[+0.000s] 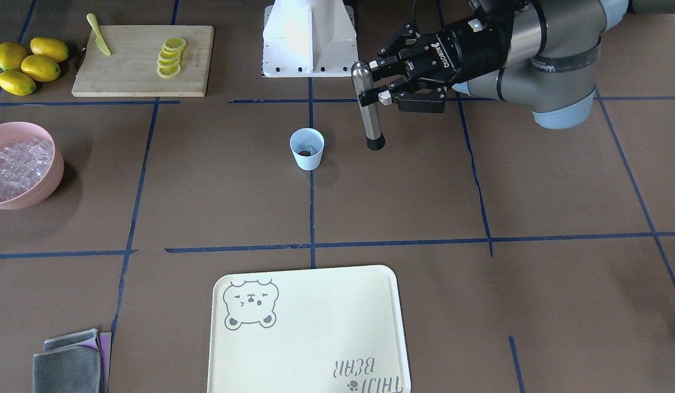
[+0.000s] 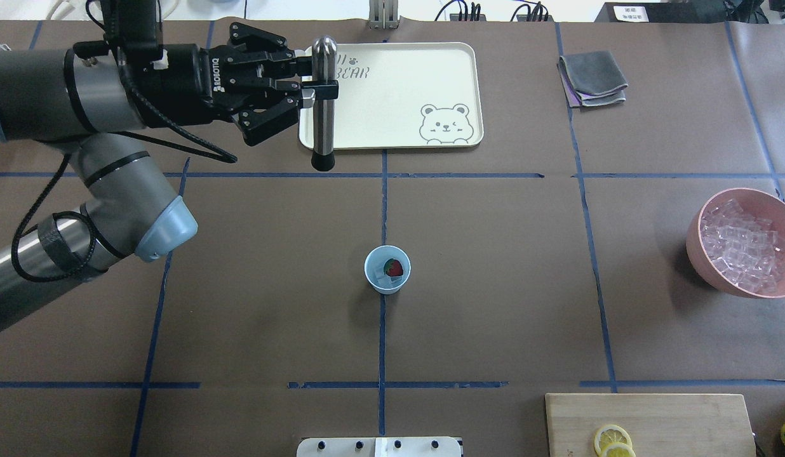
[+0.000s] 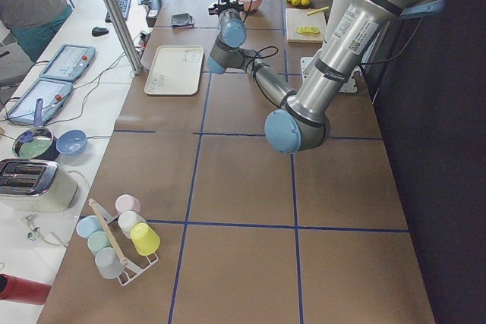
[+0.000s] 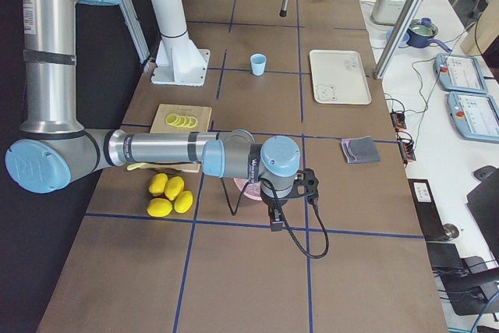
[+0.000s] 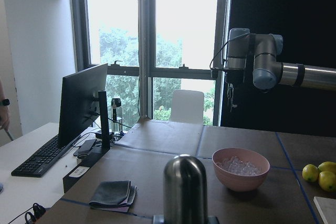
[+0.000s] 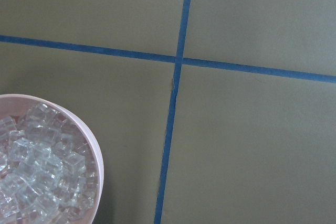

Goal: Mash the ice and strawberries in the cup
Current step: 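Carry the muddler with the left gripper and lower it into the cup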

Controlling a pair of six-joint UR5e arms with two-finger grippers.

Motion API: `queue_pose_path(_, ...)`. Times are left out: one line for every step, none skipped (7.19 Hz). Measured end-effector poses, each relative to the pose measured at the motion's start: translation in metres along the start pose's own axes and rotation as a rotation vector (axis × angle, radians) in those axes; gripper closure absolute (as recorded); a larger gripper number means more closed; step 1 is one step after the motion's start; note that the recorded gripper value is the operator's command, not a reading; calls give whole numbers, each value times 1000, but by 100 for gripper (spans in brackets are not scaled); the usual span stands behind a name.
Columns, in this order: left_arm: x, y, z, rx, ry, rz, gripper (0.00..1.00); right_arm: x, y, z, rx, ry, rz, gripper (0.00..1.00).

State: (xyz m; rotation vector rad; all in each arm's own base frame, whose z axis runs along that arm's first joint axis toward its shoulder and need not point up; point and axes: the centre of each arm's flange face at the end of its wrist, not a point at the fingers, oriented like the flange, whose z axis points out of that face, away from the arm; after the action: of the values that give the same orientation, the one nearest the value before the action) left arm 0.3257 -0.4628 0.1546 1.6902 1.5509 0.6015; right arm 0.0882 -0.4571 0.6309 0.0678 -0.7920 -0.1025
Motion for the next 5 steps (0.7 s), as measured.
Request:
queue_pose_path(14, 11, 7, 28, 16, 16, 100, -1, 0, 0, 1, -1, 1, 1)
queue_pose_path(30, 30, 16, 40, 33, 36, 100, -1, -1, -1, 3, -2, 2, 1)
queue_pose_path(54, 58, 29, 66, 31, 26, 100, -2, -1, -2, 4, -3, 2, 1)
queue_pose_path(78, 79, 40, 94, 11, 13, 100, -2, -2, -2, 6, -4, 2, 1)
queue_pose_path(94, 95, 45, 95, -1, 25, 100, -3, -3, -3, 8, -4, 6, 1)
